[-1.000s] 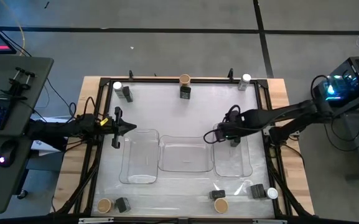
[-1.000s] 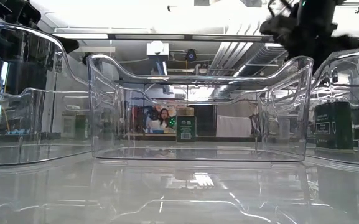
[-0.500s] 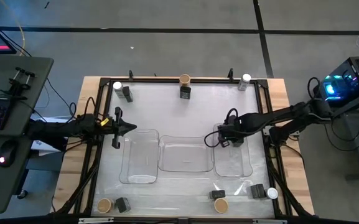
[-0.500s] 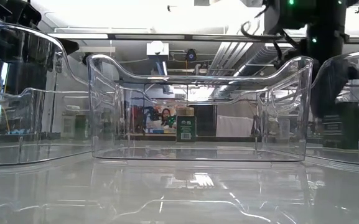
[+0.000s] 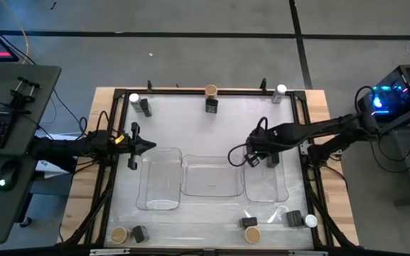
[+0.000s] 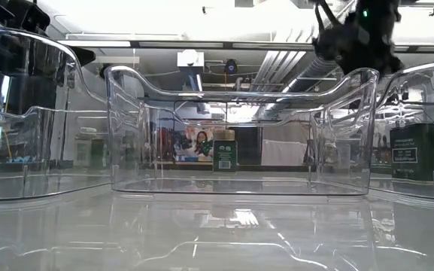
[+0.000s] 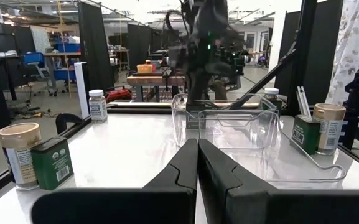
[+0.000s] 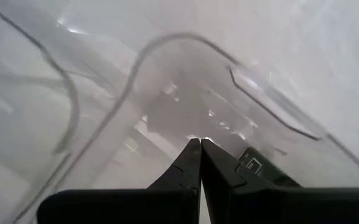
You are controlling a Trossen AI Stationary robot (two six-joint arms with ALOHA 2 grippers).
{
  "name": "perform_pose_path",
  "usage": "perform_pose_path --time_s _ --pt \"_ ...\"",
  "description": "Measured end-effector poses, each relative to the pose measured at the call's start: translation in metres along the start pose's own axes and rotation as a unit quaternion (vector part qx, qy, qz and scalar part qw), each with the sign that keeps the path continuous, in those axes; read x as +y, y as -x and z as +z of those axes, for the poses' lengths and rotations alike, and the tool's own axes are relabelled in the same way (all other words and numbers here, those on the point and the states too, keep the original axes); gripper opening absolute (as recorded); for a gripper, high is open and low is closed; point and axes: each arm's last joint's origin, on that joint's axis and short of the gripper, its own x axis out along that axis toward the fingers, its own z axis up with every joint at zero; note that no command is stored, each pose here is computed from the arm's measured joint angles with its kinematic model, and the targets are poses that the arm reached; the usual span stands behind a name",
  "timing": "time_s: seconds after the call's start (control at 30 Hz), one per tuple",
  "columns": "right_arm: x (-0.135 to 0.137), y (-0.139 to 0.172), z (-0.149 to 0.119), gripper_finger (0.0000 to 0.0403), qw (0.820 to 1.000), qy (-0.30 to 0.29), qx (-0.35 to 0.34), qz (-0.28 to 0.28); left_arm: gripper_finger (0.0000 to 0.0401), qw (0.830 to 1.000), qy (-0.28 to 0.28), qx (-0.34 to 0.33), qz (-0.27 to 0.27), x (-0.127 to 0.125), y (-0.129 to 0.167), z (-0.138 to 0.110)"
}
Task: Sort spices by type
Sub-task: Put the black seasoning can into the right transparent bin aligned with the other black seasoning can
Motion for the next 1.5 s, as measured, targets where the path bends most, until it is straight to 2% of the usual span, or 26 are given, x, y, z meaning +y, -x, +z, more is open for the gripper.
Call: perform_pose_path --time_s 0.17,0.37,0.57,0.67,0.8,1.0,1.17,1.33,1.5 --pt "0.009 0.024 0.001 0.0001 0.999 0.044 -0.006 0.026 0.0000 1.000 0.000 0.000 0.000 0.000 0.000 0.000" --pt "0.024 0.051 -0.022 0.0001 0.993 0.089 0.037 0.066 0.0000 1.000 0.000 0.000 0.000 0.000 0.000 0.000" --pt "0.039 0.068 -0.072 0.0001 0.986 0.072 0.116 0.094 0.0000 1.000 0.000 0.000 0.000 0.000 0.000 0.000" --pt "0.041 0.067 -0.100 0.0005 0.986 0.013 0.147 0.072 0.0000 1.000 0.000 0.000 0.000 0.000 0.000 0.000" --pt "0.038 0.067 -0.133 0.0048 0.979 -0.054 0.190 0.037 0.0000 1.000 0.000 0.000 0.000 0.000 0.000 0.000" --pt "0.033 0.069 -0.172 0.0171 0.965 -0.118 0.235 0.004 0.0000 1.000 0.000 0.000 0.000 0.000 0.000 0.000" --pt "0.029 0.050 -0.192 0.0257 0.957 -0.150 0.247 -0.016 0.0000 1.000 0.000 0.000 0.000 0.000 0.000 0.000" --pt "0.021 0.021 -0.198 0.0282 0.951 -0.163 0.259 -0.043 0.0000 1.000 0.000 0.000 0.000 0.000 0.000 0.000" --pt "0.022 0.005 -0.200 0.0284 0.948 -0.173 0.267 -0.025 0.0000 1.000 0.000 0.000 0.000 0.000 0.000 0.000"
